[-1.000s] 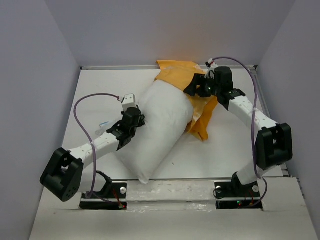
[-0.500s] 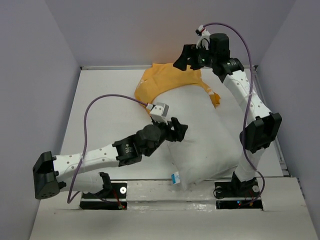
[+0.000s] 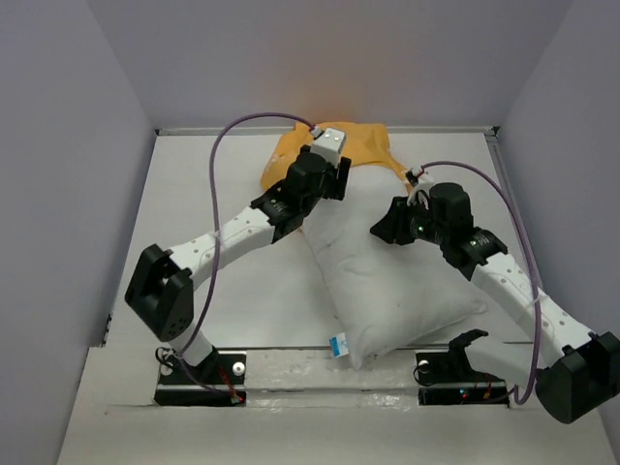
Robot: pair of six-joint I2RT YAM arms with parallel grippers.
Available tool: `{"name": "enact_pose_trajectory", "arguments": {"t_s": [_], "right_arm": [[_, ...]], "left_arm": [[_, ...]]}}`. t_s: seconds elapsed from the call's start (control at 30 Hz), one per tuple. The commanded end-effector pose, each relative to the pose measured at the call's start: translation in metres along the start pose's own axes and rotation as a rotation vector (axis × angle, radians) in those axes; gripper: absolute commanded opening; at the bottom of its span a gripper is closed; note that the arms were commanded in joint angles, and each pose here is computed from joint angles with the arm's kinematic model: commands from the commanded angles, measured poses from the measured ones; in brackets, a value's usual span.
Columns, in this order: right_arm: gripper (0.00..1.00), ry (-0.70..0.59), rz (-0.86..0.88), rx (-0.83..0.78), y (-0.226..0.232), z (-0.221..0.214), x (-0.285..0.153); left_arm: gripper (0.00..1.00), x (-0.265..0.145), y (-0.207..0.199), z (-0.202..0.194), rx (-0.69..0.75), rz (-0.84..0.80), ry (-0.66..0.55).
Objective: Put the pillow into the pillowcase
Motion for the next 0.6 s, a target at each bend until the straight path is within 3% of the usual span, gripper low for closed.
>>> {"name": "enact_pose_trajectory", "arguments": {"t_s": [0.0,0.1,0.23,0.37,0.57], "right_arm": [[0.40,-0.064,0.004,0.011,0.004,-0.007,-0.010],[0.45,-0.050,0.024,0.000,0.007,-0.017,-0.019],[0.45,-0.040,0.047,0.003,0.009,-0.026,-0.021],[0.45,-0.015,0.065,-0.003,0.010,-0.036,-0.019],[0.46,-0.008,0.070,-0.018,0.010,-0.036,-0.019]], "left_arm": [[0.71,0.030,-0.020,0.002,0.282,-0.136,0.071],[0.72,0.054,-0.013,-0.026,0.374,-0.112,0.168],[0.72,0.062,0.003,-0.033,0.400,-0.009,0.174],[0.65,0.064,0.019,-0.017,0.376,0.129,0.091],[0.65,0.052,0.014,-0.007,0.361,0.092,0.003]]}}
Point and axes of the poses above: each gripper's point midway between its finger pads, its own x axis out along the fingers, its own y axis along the line the jaws close on, z = x × y, the point moved 3 cm from there along -x, back along the fingers, and after that the axes turned 8 degrees about -x, right-handed, at the moved point
